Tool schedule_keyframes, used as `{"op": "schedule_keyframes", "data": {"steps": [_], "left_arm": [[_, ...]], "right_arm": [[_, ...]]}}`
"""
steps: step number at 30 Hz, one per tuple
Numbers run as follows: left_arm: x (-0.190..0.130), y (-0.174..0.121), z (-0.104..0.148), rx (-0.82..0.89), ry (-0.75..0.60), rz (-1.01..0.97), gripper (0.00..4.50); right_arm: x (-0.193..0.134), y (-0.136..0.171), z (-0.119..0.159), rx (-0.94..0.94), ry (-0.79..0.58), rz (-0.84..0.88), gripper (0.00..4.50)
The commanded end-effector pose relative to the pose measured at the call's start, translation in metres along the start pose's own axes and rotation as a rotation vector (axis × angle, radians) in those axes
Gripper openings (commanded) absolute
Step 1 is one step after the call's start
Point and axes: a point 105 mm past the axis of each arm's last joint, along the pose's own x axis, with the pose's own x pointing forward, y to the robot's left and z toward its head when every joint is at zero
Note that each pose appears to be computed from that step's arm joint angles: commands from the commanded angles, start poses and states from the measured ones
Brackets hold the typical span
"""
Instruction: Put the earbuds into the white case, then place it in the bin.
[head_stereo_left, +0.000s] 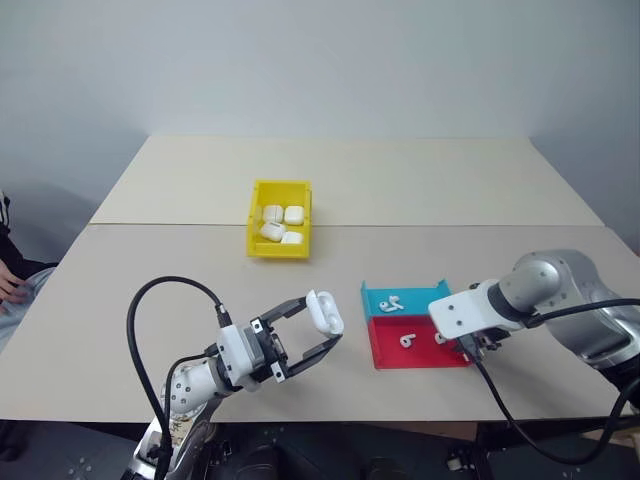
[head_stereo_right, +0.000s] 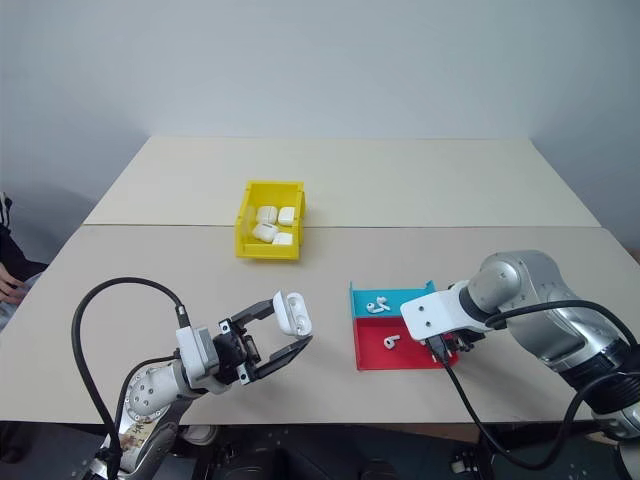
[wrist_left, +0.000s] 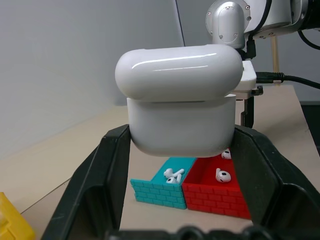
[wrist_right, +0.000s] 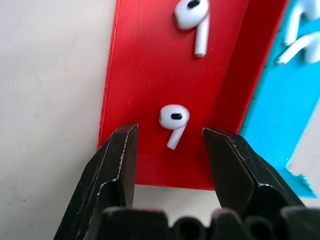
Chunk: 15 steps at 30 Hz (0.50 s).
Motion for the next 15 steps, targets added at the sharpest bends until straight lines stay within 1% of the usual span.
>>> {"op": "schedule_keyframes", "data": {"steps": [1, 8, 15], "left_arm": [[0.0022, 0.0013, 0.0136, 0.031, -0.039, 0.004, 2.75], [0.0019, -0.0005, 0.0135, 0.021, -0.016, 0.010, 2.75], [0.0011, -0.0014, 0.0135, 0.023, -0.005, 0.014, 2.75]], "right_arm": [[-0.0065, -0.0058, 0.0020, -0.039, 0.011, -0.016, 2.51], [-0.0027, -0.0084, 0.0060, -0.055, -0.009, -0.006, 2.51], [-0.0001, -0.0103, 0.0041, -0.066, -0.004, -0.001, 2.51]]}}
